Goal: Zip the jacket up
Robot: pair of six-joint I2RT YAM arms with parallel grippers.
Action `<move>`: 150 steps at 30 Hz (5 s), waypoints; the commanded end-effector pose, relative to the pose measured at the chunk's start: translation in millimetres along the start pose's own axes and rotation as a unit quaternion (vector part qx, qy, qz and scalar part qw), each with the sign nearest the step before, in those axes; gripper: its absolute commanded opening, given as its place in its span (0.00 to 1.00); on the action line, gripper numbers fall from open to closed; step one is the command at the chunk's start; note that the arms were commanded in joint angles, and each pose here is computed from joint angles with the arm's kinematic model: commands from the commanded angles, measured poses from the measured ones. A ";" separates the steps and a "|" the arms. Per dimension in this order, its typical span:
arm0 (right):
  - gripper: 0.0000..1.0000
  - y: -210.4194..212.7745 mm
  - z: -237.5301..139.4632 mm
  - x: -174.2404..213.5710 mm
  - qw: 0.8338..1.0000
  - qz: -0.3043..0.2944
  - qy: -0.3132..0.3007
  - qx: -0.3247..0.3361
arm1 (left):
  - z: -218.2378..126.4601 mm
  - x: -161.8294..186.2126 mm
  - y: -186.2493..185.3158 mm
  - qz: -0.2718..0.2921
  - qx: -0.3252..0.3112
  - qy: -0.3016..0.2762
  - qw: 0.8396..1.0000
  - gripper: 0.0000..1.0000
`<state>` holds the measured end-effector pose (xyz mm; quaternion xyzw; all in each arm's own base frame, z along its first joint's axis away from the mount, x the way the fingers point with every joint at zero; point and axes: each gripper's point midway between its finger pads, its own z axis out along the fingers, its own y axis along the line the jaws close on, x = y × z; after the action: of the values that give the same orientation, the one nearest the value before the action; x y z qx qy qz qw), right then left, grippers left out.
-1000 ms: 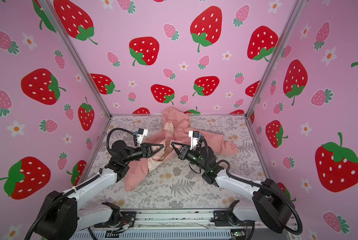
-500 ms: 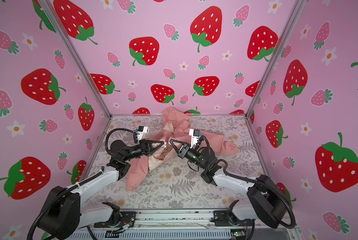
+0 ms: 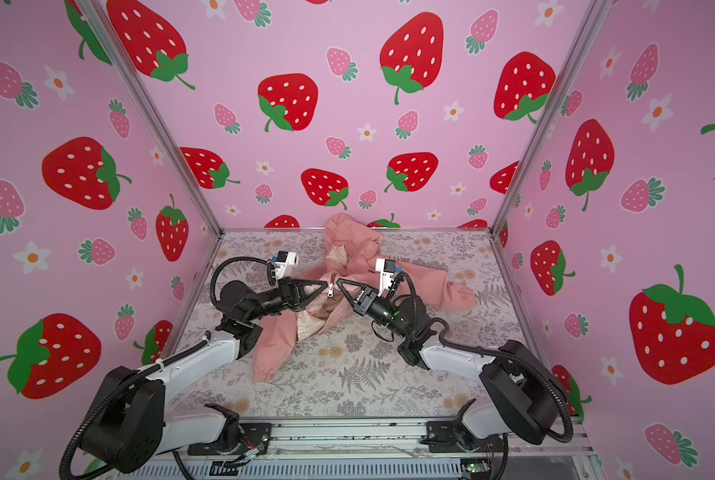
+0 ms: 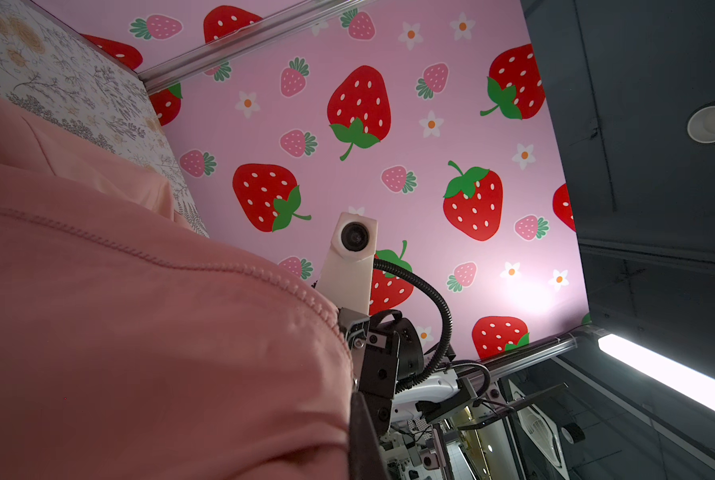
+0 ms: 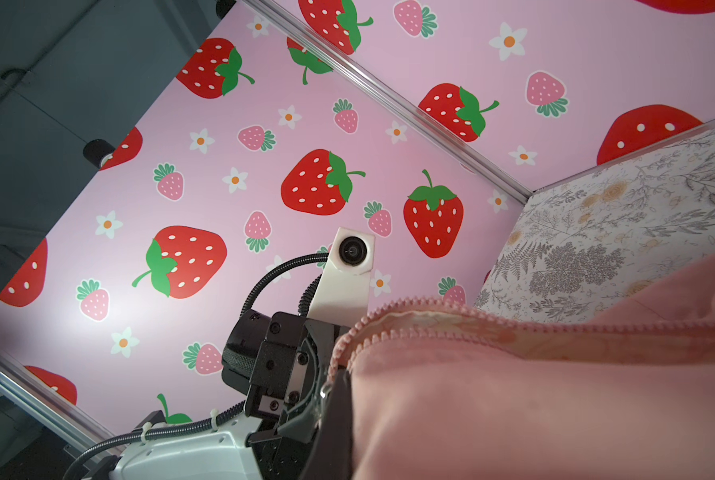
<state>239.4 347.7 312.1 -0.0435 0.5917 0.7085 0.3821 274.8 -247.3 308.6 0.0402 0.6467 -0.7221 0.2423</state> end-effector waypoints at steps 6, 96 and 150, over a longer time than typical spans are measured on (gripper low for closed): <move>0.00 31.5 4.4 -14.7 0.998 0.001 -0.019 -0.062 | 2.2 -4.0 -36.6 0.046 0.049 0.012 0.998 0.00; 0.00 49.7 1.5 -20.8 0.991 0.019 -0.048 -0.125 | 2.2 0.7 -46.1 0.044 0.072 0.022 0.996 0.00; 0.00 64.8 -4.5 -23.8 0.987 0.008 -0.058 -0.149 | 4.8 0.2 -47.2 0.041 0.085 0.023 0.995 0.00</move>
<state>233.4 345.0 334.4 -0.0302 0.5274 0.7611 0.3763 266.3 -249.6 325.6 0.0618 0.6148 -0.7519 0.2299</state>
